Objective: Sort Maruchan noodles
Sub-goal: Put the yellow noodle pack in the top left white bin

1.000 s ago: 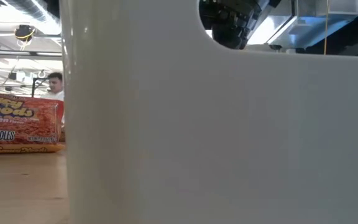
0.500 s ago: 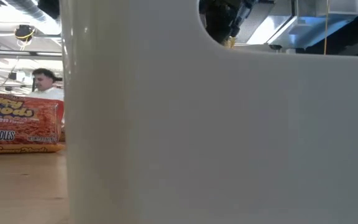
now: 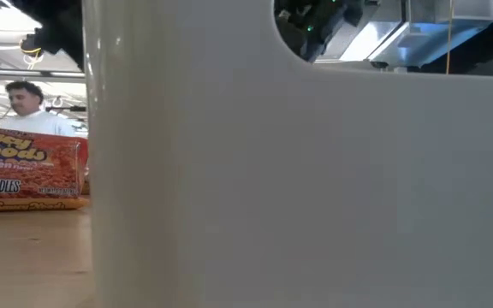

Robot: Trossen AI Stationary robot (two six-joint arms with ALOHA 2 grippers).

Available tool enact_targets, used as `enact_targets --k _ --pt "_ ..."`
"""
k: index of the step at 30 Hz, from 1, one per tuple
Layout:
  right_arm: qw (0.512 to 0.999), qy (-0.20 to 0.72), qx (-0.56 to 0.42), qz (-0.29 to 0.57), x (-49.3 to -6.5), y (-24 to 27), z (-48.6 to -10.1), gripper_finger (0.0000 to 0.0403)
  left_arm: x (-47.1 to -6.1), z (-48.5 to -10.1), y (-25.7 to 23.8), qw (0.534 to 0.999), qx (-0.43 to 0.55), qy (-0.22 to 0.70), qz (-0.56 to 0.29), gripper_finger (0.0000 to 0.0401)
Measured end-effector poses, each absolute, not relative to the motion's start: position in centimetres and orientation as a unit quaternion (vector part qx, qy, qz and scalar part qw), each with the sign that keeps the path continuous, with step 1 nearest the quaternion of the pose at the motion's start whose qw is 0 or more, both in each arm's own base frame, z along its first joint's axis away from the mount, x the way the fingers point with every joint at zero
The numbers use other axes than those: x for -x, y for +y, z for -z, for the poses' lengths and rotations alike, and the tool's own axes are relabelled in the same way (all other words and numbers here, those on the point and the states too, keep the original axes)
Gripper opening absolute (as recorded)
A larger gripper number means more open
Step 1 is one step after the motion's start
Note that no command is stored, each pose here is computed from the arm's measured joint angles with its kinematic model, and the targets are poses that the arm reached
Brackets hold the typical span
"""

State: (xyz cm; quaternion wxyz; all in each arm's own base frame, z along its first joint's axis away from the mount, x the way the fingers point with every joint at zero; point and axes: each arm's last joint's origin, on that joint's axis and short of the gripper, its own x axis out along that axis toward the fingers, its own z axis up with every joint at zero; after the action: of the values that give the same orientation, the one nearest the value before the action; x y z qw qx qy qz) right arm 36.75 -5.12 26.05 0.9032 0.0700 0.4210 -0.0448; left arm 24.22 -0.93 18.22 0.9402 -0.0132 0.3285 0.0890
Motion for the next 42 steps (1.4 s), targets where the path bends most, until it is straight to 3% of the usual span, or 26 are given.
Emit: enact_targets --k 8,42 --pt "0.889 0.449 -0.077 0.037 -37.6 -5.2 -23.8 0.0101 -23.5 -16.7 -0.4 0.95 0.023 0.297 -0.097 0.0288" --pt "0.846 0.525 -0.093 0.026 -39.0 -5.3 -18.3 0.0102 -23.8 -17.1 -0.5 0.957 0.029 0.274 -0.087 0.0288"
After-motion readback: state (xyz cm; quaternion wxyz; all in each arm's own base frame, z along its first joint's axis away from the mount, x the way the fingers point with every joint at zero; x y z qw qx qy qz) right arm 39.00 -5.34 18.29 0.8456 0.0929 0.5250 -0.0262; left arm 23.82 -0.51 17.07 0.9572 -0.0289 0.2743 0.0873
